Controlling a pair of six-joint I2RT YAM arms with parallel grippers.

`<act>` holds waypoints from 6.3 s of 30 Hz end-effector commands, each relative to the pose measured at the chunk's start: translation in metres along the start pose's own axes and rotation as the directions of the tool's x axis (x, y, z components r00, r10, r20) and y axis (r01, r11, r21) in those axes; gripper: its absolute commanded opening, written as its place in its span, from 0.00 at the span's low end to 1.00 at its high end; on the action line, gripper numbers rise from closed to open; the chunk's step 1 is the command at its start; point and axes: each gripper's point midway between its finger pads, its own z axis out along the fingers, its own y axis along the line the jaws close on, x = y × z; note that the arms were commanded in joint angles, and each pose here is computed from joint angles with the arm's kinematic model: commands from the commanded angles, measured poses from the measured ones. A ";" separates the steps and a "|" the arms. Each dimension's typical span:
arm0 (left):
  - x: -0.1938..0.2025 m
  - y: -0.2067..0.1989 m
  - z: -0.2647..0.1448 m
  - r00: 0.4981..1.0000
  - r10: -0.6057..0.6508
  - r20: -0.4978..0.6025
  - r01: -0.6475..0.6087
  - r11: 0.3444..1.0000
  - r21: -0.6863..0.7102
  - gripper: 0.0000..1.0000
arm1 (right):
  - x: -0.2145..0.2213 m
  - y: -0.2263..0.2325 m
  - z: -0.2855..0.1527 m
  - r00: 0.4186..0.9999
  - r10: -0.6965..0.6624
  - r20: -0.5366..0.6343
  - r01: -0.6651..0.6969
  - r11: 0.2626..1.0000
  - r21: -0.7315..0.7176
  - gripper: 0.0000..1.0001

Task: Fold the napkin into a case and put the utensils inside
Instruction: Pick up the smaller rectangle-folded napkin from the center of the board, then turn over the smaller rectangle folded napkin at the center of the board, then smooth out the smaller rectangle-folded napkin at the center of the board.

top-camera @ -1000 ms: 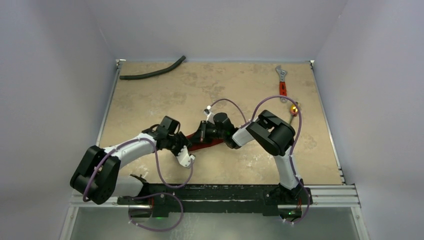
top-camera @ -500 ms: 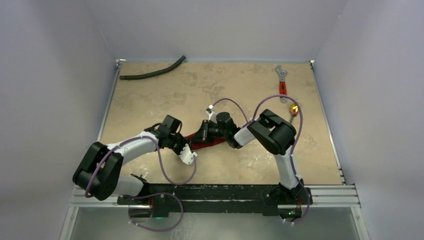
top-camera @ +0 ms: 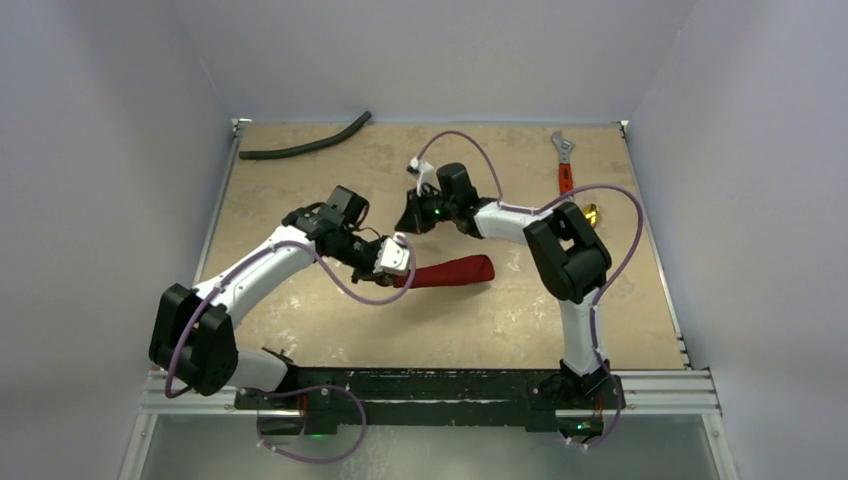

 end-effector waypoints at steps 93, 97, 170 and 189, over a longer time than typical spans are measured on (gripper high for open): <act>0.025 -0.010 -0.077 0.590 -0.753 0.292 0.715 0.655 0.244 0.00 | 0.194 0.106 -0.136 0.736 -0.479 -0.478 0.143 0.801 -0.582 0.03; 0.048 -0.012 -0.070 0.572 -0.782 0.249 0.740 0.622 0.254 0.00 | 0.202 0.105 -0.135 0.728 -0.418 -0.544 0.084 0.841 -0.534 0.04; 0.123 0.016 -0.014 0.668 -0.744 0.037 0.744 0.668 0.015 0.01 | 0.132 0.027 -0.093 0.932 0.313 -0.181 -0.323 0.946 -0.028 0.00; 0.063 0.060 -0.058 0.608 -0.764 0.216 0.789 0.611 -0.060 0.89 | 0.037 0.045 -0.139 0.996 0.052 -0.078 -0.043 0.993 0.113 0.83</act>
